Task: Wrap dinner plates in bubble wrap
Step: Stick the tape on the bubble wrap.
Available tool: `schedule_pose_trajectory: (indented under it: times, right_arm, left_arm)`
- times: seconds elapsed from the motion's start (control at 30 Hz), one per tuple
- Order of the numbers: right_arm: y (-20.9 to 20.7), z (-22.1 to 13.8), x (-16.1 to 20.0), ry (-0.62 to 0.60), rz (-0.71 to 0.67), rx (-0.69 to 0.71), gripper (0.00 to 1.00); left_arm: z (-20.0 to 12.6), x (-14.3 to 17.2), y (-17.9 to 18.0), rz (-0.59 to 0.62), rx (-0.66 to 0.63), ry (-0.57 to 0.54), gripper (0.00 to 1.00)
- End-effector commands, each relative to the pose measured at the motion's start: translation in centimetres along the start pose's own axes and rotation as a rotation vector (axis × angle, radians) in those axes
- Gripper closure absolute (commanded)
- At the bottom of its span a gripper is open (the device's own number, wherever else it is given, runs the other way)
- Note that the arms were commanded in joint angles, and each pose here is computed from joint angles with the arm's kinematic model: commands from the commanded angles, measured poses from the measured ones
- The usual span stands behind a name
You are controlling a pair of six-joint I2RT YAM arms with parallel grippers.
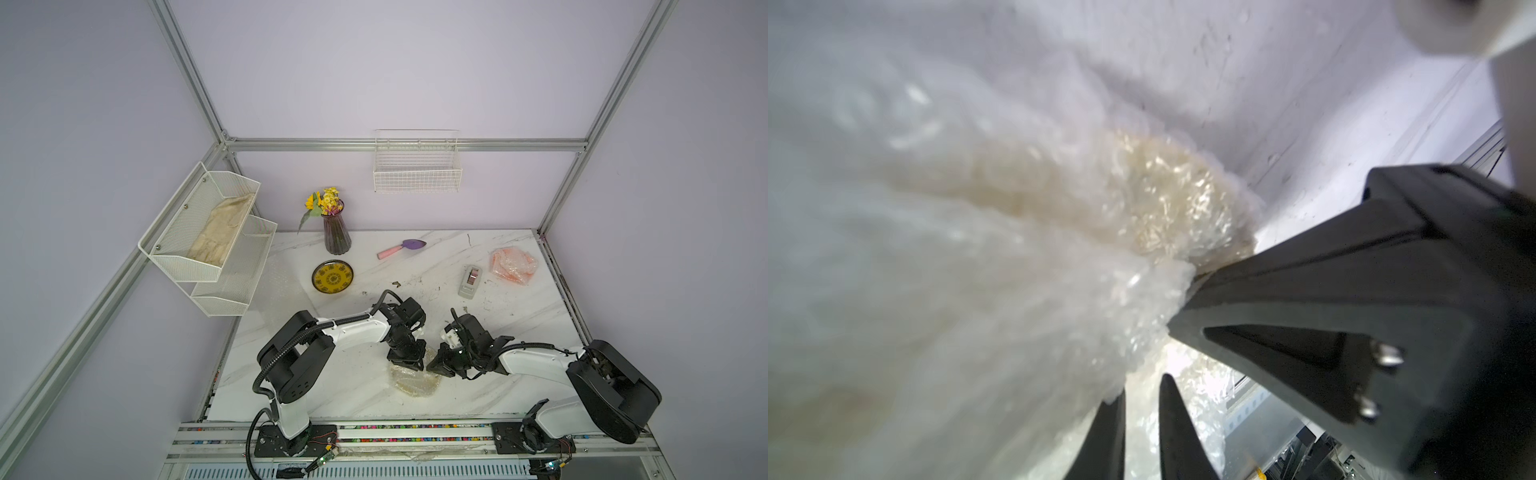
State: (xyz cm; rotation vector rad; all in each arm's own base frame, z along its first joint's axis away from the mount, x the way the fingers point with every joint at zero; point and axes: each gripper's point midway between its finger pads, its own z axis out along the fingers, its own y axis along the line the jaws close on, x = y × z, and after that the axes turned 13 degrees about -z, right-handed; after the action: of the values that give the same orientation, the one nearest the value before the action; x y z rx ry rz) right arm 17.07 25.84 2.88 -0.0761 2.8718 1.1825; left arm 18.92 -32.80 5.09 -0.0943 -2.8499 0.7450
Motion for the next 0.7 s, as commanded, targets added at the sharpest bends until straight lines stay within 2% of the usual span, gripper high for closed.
schedule_pose_trajectory:
  times: [0.0,0.2,0.3,0.37,0.47,0.67]
  right_arm:
    - [-4.3,0.6,2.5,0.08,0.077,0.15,1.0]
    - [-4.0,0.7,2.4,0.085,0.072,0.139,1.0]
    - [-3.8,0.7,2.4,0.091,0.064,0.139,1.0]
    - [-3.6,0.6,2.2,0.093,0.057,0.14,1.0]
    - [-3.0,0.2,2.0,0.096,0.04,0.138,0.99]
    - [-1.4,-1.1,1.6,0.09,0.031,0.141,0.8]
  left_arm:
    - [-0.9,-2.3,-3.4,0.018,0.075,-0.021,0.82]
    - [0.3,-3.0,-4.2,0.011,0.121,-0.018,0.82]
    - [1.5,-3.0,-2.9,-0.028,0.078,0.009,0.82]
    - [2.6,-2.6,-1.0,-0.06,0.003,0.036,0.83]
    - [3.8,-1.4,3.5,-0.083,-0.218,0.081,0.84]
    - [4.4,0.0,9.8,-0.071,-0.557,0.093,0.79]
